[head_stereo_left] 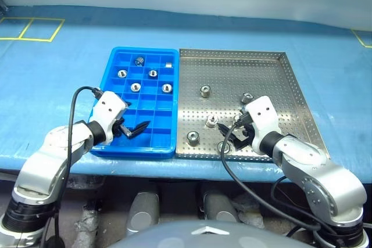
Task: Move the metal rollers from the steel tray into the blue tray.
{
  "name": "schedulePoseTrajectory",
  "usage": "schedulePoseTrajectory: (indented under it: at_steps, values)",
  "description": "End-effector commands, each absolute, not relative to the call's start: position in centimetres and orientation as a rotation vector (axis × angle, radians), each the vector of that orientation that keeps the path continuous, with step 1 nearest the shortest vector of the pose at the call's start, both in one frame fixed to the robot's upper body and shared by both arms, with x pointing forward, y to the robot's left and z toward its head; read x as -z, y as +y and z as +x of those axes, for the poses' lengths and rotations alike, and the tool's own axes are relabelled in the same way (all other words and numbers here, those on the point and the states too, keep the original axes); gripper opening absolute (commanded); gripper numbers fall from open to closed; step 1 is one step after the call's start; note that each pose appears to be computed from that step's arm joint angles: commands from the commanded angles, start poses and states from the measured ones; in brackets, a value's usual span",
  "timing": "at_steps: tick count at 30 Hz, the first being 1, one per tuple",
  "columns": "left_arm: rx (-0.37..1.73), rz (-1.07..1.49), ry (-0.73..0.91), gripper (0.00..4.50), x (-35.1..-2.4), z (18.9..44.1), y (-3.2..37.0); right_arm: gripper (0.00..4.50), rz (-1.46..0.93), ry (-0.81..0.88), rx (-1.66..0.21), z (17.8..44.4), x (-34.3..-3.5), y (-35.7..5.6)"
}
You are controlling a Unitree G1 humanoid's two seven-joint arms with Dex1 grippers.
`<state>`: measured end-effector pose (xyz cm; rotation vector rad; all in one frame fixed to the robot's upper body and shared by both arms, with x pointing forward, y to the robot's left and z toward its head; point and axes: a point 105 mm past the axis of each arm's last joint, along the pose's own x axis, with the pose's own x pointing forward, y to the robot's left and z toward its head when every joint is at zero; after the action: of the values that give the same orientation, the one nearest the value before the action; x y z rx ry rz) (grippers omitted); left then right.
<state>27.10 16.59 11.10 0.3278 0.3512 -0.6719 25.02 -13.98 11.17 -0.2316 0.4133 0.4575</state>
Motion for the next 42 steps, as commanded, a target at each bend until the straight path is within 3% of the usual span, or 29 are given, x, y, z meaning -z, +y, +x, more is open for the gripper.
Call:
schedulePoseTrajectory:
  at_steps: [1, 13, 21, 27, 35, 42]
  values:
    - [0.674, 0.353, 0.32, 4.5, -11.9, 27.0, 16.3, 4.48, -0.253, 0.408, -0.445, 25.0, -11.4, -14.2]
    - [0.662, 0.348, 0.288, 4.5, -12.5, 27.4, 16.3, 4.48, -0.257, 0.414, -0.432, 25.1, -11.4, -14.3]
    - [0.654, 0.322, 0.187, 4.5, -15.8, 32.2, 14.5, 4.48, -0.251, 0.396, -0.392, 25.8, -11.8, -14.6]
    - [0.888, 0.367, 0.177, 4.5, -18.2, 36.4, 8.6, 4.48, -0.24, 0.377, -0.37, 26.3, -12.1, -14.6]
    - [1.054, 0.446, 0.265, 4.5, -15.6, 40.2, 1.9, 4.48, -0.207, 0.349, -0.333, 25.8, -12.2, -14.4]
    - [0.996, 0.549, 0.322, 4.5, -11.6, 41.8, 0.3, 4.48, -0.168, 0.332, -0.294, 25.2, -12.0, -14.1]
